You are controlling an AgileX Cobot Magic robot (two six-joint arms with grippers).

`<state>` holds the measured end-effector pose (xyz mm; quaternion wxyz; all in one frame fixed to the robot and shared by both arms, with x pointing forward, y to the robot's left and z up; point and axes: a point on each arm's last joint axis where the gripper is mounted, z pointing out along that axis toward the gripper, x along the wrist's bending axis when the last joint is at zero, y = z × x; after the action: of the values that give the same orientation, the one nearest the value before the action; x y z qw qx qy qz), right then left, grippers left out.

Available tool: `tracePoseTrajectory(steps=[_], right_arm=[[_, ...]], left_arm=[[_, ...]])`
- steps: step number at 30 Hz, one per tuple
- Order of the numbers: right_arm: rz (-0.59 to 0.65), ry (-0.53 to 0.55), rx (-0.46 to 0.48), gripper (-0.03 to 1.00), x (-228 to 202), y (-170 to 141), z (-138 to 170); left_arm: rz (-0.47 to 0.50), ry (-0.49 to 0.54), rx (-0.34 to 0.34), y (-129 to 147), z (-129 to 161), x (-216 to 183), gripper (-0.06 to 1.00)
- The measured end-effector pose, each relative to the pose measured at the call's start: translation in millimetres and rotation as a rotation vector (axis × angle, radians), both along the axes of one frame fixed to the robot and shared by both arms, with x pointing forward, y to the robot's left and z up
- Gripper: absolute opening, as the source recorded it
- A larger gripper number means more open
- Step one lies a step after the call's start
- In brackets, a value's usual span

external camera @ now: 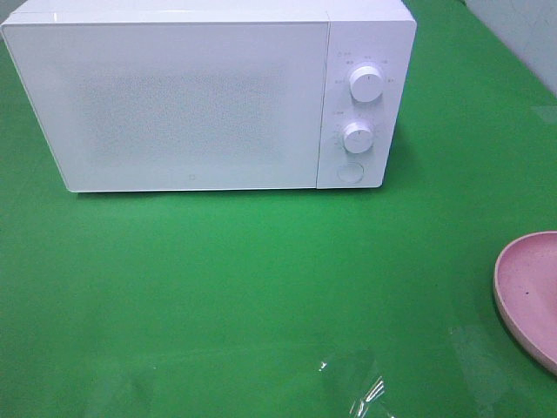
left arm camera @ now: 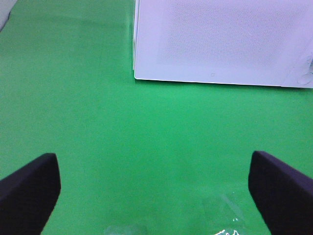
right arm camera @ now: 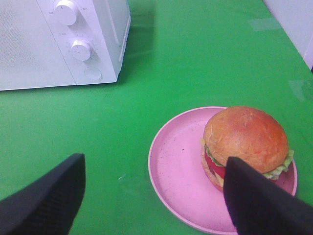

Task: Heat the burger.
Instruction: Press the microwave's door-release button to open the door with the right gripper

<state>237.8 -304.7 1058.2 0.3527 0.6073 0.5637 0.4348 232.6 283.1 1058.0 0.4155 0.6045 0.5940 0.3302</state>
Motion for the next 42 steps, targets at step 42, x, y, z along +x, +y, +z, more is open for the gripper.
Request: tracePoseTrajectory(steps=[42], right_arm=[[0.019, -0.015, -0.008, 0.75, 53.6, 8.7, 18.9]], left_arm=[[0.000, 0.000, 0.001, 0.0, 0.0, 0.0, 0.96]])
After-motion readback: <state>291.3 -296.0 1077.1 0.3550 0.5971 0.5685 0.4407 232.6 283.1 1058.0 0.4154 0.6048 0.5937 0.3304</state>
